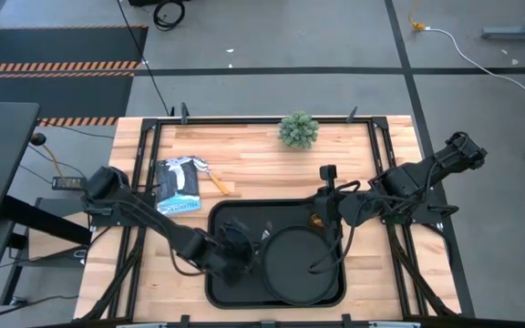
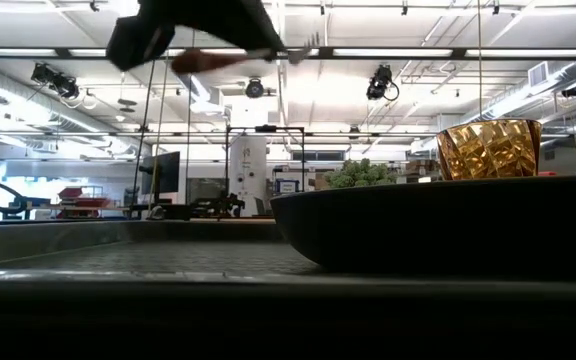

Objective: Pick and place plate/cup/fork/spoon on tray
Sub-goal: Put the orange fork to the left side of the black plate on the black serving tray

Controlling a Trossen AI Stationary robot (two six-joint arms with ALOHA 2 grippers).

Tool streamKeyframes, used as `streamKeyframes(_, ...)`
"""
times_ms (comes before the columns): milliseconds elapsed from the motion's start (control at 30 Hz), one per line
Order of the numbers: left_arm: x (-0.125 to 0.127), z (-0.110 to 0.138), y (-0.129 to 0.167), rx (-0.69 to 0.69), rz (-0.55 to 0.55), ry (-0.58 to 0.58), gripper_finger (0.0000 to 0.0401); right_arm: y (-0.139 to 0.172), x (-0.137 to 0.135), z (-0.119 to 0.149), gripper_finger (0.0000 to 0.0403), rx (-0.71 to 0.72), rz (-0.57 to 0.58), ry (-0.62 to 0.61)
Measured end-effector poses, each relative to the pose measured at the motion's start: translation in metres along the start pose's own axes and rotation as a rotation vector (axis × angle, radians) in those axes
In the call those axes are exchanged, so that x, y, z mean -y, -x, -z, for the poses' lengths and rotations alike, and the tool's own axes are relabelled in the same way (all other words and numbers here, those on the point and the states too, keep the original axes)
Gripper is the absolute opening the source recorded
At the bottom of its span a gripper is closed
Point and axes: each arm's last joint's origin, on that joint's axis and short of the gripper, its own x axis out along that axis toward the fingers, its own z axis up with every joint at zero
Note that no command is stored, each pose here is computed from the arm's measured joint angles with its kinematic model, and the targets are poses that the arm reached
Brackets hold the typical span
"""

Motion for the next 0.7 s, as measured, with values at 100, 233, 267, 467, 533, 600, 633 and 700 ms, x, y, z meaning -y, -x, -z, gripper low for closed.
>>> streamKeyframes(100,-0.004,0.013,-0.007,-0.041,-0.042,0.017,0.0018,0.001,-0.002,0.001,0.0052,-0.005,-0.007,0.011)
streamKeyframes(233,-0.011,0.030,-0.008,-0.053,-0.110,0.045,0.0018,0.002,-0.004,0.001,0.0052,-0.011,-0.013,0.022)
streamKeyframes(267,-0.013,0.033,-0.008,-0.055,-0.123,0.056,0.0018,0.002,-0.004,0.002,0.0052,-0.012,-0.013,0.022)
streamKeyframes(467,-0.017,0.045,-0.013,-0.095,-0.160,0.099,0.0018,0.002,-0.004,0.002,0.0052,-0.014,-0.012,0.032)
streamKeyframes(533,-0.017,0.048,-0.017,-0.098,-0.155,0.121,0.0018,0.002,-0.004,0.002,0.0052,-0.014,-0.012,0.032)
streamKeyframes(600,-0.020,0.053,-0.019,-0.106,-0.177,0.116,0.0018,0.002,-0.004,0.002,0.0052,-0.014,-0.012,0.032)
streamKeyframes(633,-0.019,0.054,-0.022,-0.108,-0.172,0.131,0.0018,0.002,-0.004,0.002,0.0052,-0.013,-0.012,0.032)
streamKeyframes(700,-0.023,0.058,-0.028,-0.132,-0.203,0.131,0.0018,0.002,-0.004,0.002,0.0052,-0.011,-0.012,0.037)
